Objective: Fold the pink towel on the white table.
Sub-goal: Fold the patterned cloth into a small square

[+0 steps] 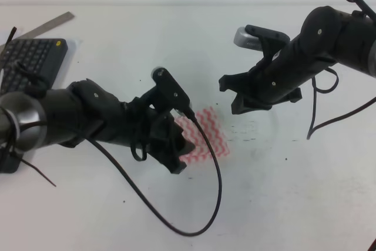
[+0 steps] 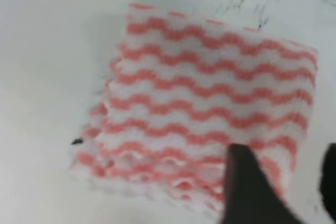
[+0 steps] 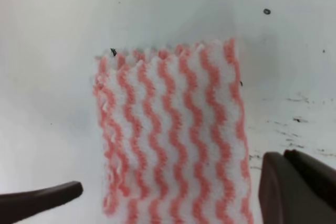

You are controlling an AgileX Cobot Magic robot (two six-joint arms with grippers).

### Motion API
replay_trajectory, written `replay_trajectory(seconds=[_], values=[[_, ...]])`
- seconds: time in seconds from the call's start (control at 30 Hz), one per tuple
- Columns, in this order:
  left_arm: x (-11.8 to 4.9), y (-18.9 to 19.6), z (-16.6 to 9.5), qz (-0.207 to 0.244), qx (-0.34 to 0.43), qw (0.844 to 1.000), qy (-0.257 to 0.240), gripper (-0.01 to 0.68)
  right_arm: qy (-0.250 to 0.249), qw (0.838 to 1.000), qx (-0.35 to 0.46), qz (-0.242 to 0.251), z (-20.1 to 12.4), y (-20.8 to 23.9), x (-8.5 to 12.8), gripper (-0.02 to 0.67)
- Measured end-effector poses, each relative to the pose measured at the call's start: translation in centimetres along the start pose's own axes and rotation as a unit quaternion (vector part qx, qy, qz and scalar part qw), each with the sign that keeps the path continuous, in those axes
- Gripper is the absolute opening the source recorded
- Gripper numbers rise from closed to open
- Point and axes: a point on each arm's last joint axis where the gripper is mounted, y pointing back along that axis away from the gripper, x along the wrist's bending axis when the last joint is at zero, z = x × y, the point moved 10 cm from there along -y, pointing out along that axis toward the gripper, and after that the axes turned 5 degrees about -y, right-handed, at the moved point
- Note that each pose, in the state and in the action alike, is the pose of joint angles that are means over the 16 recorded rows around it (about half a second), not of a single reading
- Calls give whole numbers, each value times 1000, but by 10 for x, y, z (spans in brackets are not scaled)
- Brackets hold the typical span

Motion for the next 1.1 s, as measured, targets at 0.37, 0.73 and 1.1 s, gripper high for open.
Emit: replay_trajectory(seconds=[0.37,0.73,1.1], values=[[-3,-9,-2,-10,-5,999,-33,393,1,1000,0,2,0,0,1,-18],[2,-19,-6,-2,-4,1000,-24,360,1,1000,-3,3,1,0,1,-18],[4,-24,-9,4,0,1000,-24,270,1,1000,-4,3,2,0,1,-18]])
